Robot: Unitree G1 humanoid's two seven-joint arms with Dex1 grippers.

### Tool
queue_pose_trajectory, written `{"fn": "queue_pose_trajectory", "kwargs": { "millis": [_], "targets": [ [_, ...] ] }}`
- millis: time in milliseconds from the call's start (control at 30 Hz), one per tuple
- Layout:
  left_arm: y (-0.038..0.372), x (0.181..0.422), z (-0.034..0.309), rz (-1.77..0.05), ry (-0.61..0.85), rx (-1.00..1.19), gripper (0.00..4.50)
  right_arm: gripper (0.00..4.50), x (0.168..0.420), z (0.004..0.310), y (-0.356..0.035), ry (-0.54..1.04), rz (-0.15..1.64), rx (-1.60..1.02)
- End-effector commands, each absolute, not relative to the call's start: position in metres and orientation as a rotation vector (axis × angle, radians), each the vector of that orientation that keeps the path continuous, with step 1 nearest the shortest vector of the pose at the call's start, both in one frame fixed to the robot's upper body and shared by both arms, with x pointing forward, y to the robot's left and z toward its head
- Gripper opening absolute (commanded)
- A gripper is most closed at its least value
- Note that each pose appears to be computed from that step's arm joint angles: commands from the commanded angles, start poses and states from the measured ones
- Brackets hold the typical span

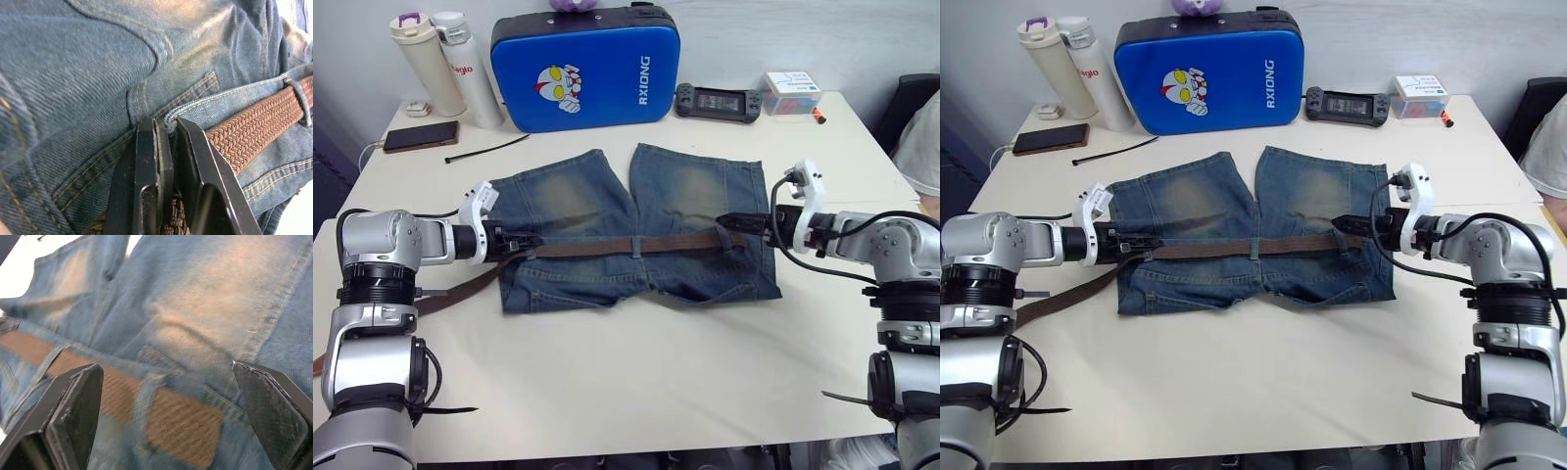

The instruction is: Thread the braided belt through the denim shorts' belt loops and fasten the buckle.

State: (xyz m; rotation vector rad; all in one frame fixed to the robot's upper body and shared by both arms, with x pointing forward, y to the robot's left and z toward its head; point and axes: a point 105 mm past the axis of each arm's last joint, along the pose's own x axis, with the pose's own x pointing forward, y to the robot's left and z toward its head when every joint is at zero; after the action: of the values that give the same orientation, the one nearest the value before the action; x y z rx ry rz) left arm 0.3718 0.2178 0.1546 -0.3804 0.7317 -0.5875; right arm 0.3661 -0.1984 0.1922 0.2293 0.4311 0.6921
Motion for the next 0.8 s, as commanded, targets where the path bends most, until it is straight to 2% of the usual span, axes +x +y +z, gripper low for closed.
{"fn": "queue_pose_trajectory", "kwargs": {
  "millis": [33, 167, 200, 233, 267, 300, 367, 400, 500, 600, 700, 800],
  "targets": [
    [0.221, 0.370, 0.164, -0.591, 0.669, -0.359, 0.00, 3.96, 0.388, 0.172, -0.195, 0.510, 0.709, 0.333],
    [0.221, 0.370, 0.167, -0.595, 0.648, -0.347, 0.00, 2.55, 0.386, 0.168, -0.192, 0.549, 0.779, 0.314],
    [0.222, 0.370, 0.168, -0.597, 0.640, -0.343, 0.00, 2.02, 0.384, 0.172, -0.190, 0.539, 0.811, 0.304],
    [0.222, 0.370, 0.170, -0.603, 0.629, -0.337, 0.00, 1.82, 0.382, 0.177, -0.189, 0.517, 0.849, 0.290],
    [0.221, 0.369, 0.173, -0.618, 0.609, -0.326, 0.00, 1.26, 0.379, 0.183, -0.187, 0.481, 0.895, 0.260],
    [0.220, 0.369, 0.176, -0.633, 0.592, -0.315, 0.00, 1.04, 0.376, 0.189, -0.186, 0.447, 0.938, 0.227],
    [0.215, 0.365, 0.184, -0.689, 0.534, -0.262, 0.00, 0.29, 0.368, 0.199, -0.182, 0.373, 1.029, 0.133],
    [0.213, 0.361, 0.188, -0.729, 0.505, -0.222, 0.00, 0.12, 0.363, 0.204, -0.181, 0.335, 1.071, 0.066],
    [0.203, 0.335, 0.199, -0.921, 0.435, -0.096, 0.00, 0.12, 0.337, 0.218, -0.174, 0.168, 1.214, -0.196],
    [0.203, 0.306, 0.200, -1.067, 0.374, 0.099, 0.00, 0.12, 0.308, 0.217, -0.176, 0.130, 1.319, -0.308],
    [0.209, 0.274, 0.191, -1.188, 0.375, 0.271, 0.00, 0.12, 0.276, 0.211, -0.178, 0.096, 1.418, -0.373],
    [0.213, 0.235, 0.174, -1.305, 0.414, 0.410, 0.00, 0.12, 0.259, 0.191, -0.171, 0.096, 1.395, -0.442]
  ]
}}
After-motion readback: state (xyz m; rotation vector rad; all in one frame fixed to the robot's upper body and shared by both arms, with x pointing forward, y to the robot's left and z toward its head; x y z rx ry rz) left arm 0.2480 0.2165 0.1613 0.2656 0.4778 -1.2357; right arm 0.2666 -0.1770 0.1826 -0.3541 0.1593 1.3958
